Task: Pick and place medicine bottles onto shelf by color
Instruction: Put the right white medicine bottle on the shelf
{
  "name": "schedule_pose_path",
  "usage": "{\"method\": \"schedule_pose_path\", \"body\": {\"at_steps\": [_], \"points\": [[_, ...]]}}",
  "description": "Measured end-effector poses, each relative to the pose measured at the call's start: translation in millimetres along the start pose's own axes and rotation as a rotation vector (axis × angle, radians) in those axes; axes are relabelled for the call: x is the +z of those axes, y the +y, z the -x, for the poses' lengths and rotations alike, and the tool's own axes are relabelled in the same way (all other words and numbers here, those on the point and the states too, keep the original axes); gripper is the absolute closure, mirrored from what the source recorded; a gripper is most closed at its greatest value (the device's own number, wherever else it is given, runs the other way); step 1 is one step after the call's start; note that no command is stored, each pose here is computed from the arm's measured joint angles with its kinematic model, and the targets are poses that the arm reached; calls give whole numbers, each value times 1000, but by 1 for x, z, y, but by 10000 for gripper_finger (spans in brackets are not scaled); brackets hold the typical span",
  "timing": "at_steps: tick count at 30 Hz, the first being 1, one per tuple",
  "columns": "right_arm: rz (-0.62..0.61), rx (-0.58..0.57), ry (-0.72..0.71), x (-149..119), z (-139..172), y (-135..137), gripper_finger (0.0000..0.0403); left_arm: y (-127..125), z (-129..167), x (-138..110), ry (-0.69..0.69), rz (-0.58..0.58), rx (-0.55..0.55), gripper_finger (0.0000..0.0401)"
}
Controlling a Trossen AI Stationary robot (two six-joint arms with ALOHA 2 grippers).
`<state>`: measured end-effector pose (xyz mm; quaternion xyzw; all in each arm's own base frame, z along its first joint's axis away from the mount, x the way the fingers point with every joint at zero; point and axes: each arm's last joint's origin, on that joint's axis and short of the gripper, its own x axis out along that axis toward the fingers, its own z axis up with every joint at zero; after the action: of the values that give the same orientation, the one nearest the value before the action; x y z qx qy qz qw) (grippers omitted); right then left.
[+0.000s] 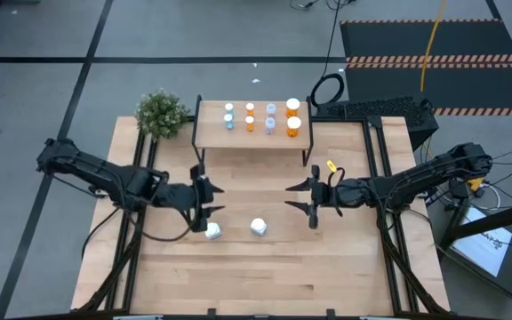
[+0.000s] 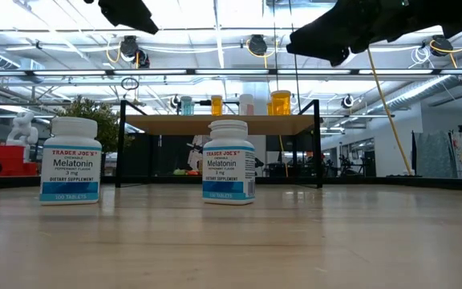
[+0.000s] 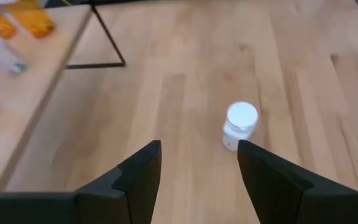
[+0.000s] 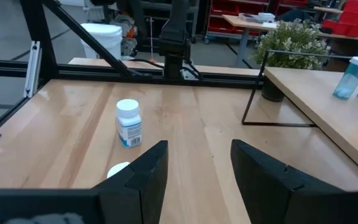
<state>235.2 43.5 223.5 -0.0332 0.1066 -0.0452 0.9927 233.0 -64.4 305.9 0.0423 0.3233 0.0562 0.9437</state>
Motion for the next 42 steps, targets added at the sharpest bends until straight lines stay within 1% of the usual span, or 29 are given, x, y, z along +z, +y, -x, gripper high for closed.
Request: {"method": "schedule_pose_path", "body": {"at_steps": [4,9,12,17,21,23,26,29,31,37,39,42], "points": [[4,0,0,0,0,0,234,-10,-12,-4,42,-23,-9,187],[2,2,12,-1,0,0,234,-21,-35,-11,120,25,4,187],[-11,10,23,-2,1,2,234,-32,-49,-17,165,4,1,187],[-30,26,36,-4,2,6,234,-45,-72,-22,179,-22,-5,187],[-25,42,42,-4,3,9,234,-53,-91,-27,182,-68,-11,187],[-23,48,44,-5,3,11,234,-57,-99,-29,184,-100,-40,187],[-20,58,46,-5,4,13,234,-60,-112,-29,172,-115,-85,183],[-27,66,51,-5,5,15,234,-57,-121,-27,147,-90,-107,163],[-39,69,58,-6,5,16,234,-55,-126,-27,143,-87,-110,139],[-67,66,87,-9,5,16,234,-51,-141,-33,168,-124,-91,63],[-69,65,96,-10,6,16,234,-50,-148,-36,179,-139,-85,50],[-70,65,99,-10,6,16,234,-50,-159,-40,175,-173,-88,45]]}}
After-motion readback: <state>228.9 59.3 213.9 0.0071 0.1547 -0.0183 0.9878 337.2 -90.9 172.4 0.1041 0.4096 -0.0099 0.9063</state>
